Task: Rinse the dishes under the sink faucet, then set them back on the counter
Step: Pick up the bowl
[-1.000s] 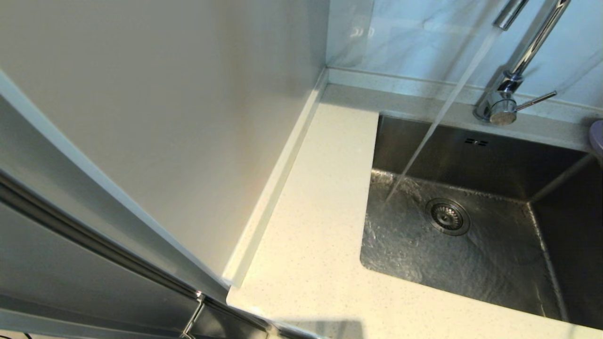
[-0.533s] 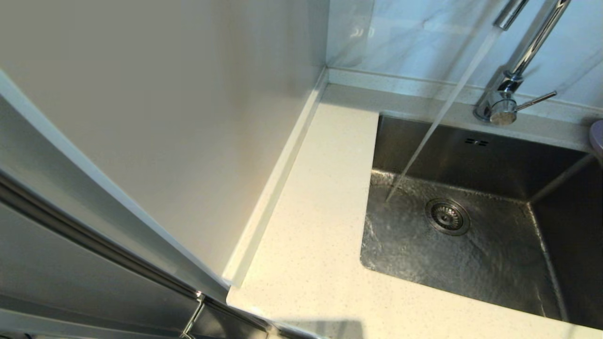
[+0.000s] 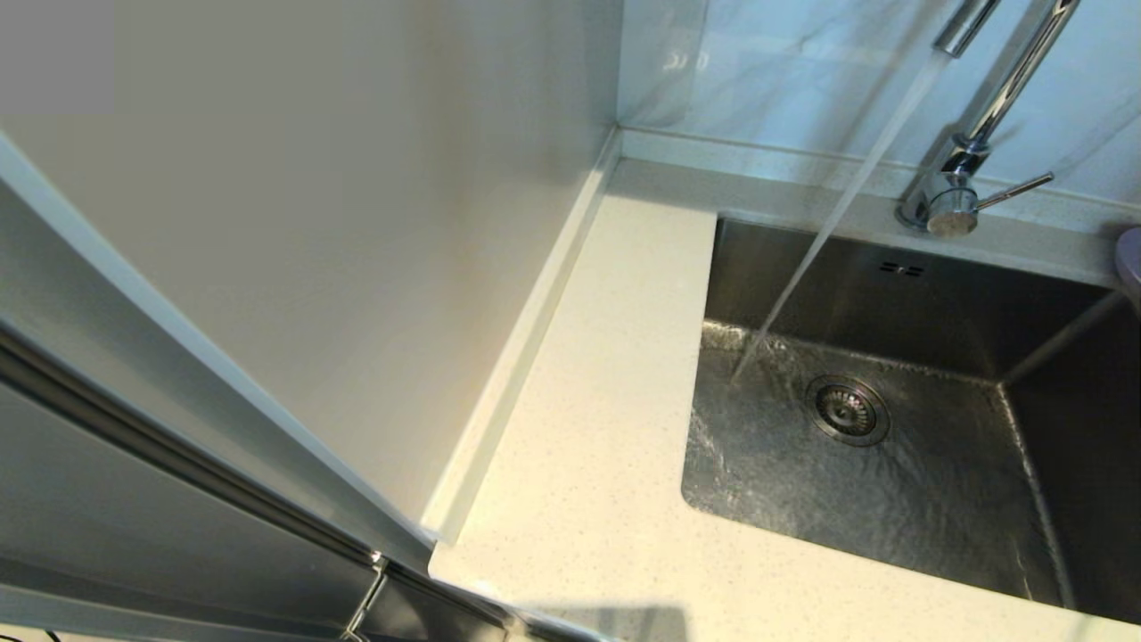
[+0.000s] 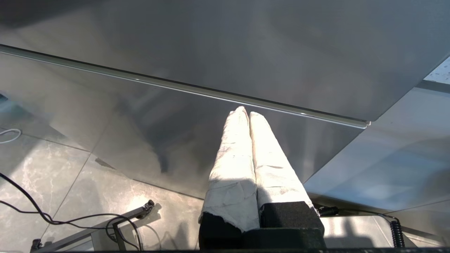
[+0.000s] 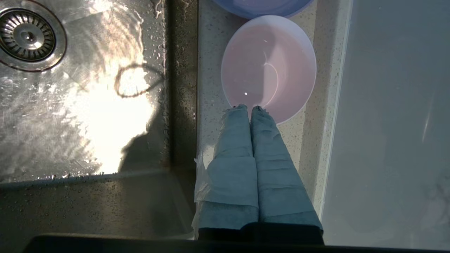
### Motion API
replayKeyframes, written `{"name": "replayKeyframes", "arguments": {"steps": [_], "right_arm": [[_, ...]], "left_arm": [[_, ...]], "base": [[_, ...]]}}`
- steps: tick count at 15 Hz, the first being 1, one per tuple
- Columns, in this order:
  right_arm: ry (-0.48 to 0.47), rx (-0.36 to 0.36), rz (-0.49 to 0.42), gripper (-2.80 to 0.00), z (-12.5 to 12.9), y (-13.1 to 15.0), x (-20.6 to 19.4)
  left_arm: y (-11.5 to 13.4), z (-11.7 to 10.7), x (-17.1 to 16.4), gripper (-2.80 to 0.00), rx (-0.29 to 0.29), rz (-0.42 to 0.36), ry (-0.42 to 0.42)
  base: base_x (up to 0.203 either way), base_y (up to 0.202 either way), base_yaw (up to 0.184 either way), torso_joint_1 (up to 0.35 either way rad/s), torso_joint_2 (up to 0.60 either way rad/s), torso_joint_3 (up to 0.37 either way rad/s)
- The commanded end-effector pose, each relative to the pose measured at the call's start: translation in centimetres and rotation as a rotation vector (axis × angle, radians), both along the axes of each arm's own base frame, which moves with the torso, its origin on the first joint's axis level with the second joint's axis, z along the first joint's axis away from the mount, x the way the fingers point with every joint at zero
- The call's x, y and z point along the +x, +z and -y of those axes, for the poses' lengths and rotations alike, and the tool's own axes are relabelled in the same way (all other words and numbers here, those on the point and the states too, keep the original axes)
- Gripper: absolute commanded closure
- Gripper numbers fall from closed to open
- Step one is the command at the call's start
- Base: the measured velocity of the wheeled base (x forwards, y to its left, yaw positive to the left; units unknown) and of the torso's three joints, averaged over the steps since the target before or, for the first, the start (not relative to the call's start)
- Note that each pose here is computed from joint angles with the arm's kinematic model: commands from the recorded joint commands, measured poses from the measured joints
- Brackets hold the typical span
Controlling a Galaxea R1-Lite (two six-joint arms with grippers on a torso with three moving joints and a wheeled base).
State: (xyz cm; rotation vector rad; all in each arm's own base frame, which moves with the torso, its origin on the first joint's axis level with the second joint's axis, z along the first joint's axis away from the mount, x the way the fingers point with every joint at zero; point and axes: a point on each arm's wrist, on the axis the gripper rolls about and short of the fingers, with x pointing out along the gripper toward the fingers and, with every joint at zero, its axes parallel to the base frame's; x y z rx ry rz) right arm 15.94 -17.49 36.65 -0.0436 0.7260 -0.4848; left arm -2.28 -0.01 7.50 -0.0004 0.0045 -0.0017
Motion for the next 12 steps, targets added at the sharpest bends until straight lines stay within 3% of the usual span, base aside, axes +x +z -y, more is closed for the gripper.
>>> {"name": "replayKeyframes", "arguments": {"steps": [1, 6, 12], "right_arm": [[0.003, 0.003, -0.004, 0.00, -0.06, -0.02, -0.05], [0.003, 0.003, -0.004, 0.00, -0.06, -0.02, -0.05], [0.003, 0.004, -0.005, 0.00, -0.02, -0.05, -0.01]], "left_arm": [[0.00, 0.00, 0.00, 0.00, 0.000, 0.000, 0.000], [0.00, 0.00, 0.00, 0.00, -0.001, 0.000, 0.000], [0.00, 0.00, 0.00, 0.00, 0.000, 0.000, 0.000]], "base": [[0.000, 0.000, 0.000, 0.000, 0.00, 0.000], [0.000, 0.000, 0.000, 0.000, 0.00, 0.000], [0.000, 0.000, 0.000, -0.138, 0.27, 0.125]]}}
